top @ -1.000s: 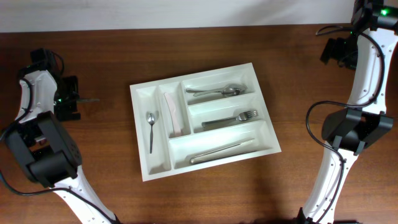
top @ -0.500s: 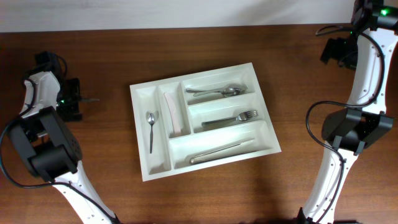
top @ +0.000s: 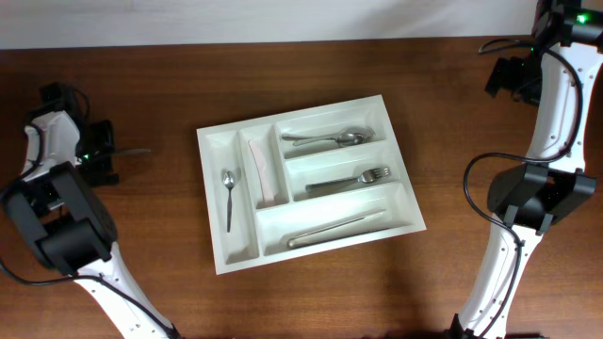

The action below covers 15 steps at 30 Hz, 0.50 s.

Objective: Pack container
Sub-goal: 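Return the left gripper left and grasp the silver fork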

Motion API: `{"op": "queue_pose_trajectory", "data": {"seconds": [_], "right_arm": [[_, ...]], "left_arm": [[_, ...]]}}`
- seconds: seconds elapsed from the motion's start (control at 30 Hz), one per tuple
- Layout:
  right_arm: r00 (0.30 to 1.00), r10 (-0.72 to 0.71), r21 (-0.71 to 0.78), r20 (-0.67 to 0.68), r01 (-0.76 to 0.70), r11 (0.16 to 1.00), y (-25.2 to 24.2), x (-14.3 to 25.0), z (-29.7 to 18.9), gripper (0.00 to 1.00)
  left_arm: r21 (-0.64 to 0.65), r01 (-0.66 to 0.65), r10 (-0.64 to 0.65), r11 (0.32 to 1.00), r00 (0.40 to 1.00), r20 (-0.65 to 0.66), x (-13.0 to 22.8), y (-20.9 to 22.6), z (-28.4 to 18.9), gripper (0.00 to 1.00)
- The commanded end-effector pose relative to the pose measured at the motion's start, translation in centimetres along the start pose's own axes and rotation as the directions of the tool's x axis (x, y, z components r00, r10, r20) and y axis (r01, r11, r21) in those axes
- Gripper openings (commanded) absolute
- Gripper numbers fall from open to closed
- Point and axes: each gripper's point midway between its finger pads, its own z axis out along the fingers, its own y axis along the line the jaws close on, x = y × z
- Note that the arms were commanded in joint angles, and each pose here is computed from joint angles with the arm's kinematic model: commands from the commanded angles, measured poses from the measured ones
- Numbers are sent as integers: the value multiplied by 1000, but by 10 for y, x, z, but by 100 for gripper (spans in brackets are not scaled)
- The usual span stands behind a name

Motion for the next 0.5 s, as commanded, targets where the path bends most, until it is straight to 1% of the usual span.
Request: {"op": "queue_pose_trajectory", "data": {"seconds": [0.0,0.27,0.33,0.37,0.4,0.43,0.47], "right_arm": [[1000,-14,16,-6,14,1000,0,1,4,99],[1000,-14,16,-6,14,1000,1,1,4,99],[1000,-14,16,-6,14,1000,1,1,4,99],[1000,-14,16,-6,14,1000,1,1,4,99],[1000,-14,16,-6,14,1000,0,1,4,99],[1000,-14,16,-6,14,1000,1,1,4,99],[1000,-14,16,-6,14,1000,1,1,4,99]], "left_arm": [[-43,11,-12,999,1000,-28,0,9,18,99],[-77,-1,-3,997,999,-48,4,18,18,100],[-76,-27,23,997,998,-50,4,18,18,97],[-75,-35,31,997,998,-50,4,18,18,94],[-75,-35,32,997,998,-50,4,18,18,84],[-75,-35,32,997,998,-50,4,18,18,79],[-74,-35,31,997,998,-50,4,18,18,67]]}}
